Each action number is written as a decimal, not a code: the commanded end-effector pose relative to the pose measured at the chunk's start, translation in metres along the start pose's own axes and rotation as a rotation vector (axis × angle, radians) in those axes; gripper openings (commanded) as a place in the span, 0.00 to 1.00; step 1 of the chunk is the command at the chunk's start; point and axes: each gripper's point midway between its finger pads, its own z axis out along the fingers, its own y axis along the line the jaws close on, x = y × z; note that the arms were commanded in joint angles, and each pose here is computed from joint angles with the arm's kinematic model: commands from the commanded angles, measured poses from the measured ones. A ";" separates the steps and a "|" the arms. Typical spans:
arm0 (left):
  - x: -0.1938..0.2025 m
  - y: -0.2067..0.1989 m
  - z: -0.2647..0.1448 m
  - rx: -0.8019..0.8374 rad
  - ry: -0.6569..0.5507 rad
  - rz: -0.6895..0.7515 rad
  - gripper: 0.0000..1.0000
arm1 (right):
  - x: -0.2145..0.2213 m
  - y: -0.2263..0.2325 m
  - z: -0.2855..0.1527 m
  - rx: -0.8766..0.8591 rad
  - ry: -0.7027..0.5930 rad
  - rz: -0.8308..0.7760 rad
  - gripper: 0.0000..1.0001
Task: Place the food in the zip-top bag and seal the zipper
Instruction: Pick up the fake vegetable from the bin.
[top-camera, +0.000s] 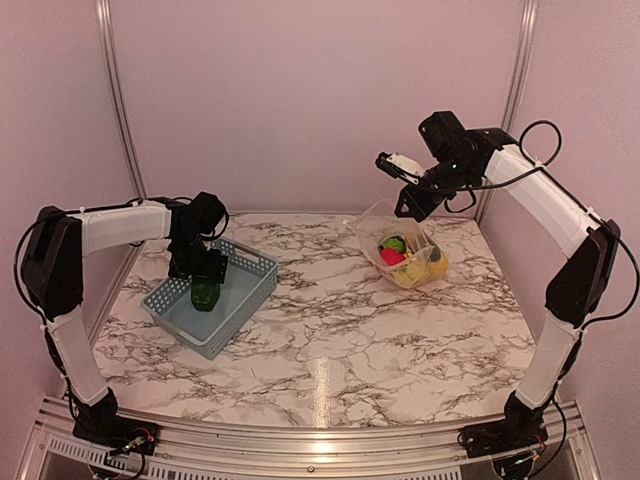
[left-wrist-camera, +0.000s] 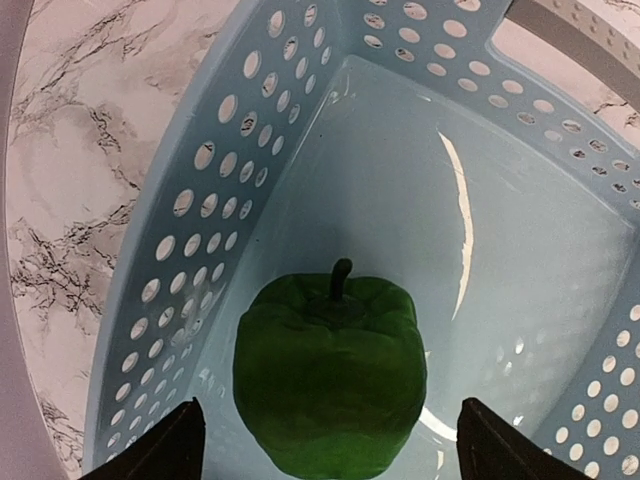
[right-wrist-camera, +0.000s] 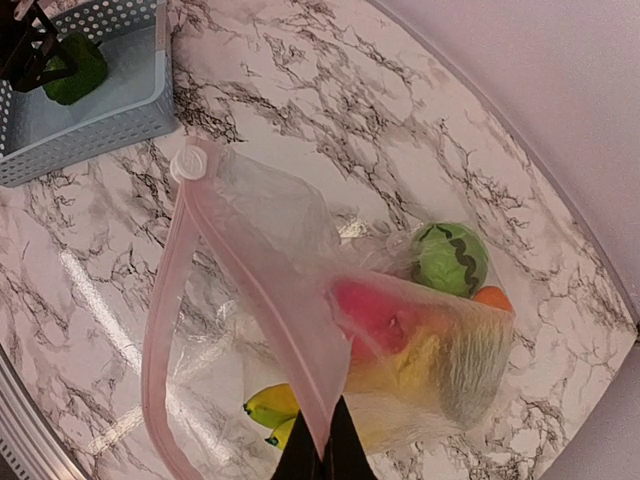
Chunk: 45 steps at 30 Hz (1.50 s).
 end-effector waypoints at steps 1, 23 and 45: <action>0.009 0.013 0.004 -0.076 0.050 0.041 0.89 | -0.006 0.005 -0.013 0.015 -0.029 -0.031 0.00; -0.003 0.003 0.017 -0.058 0.038 0.045 0.74 | -0.005 0.006 -0.009 0.010 -0.019 -0.037 0.00; 0.004 0.009 0.019 -0.097 0.050 0.023 0.82 | -0.005 0.010 -0.008 0.000 -0.017 -0.042 0.00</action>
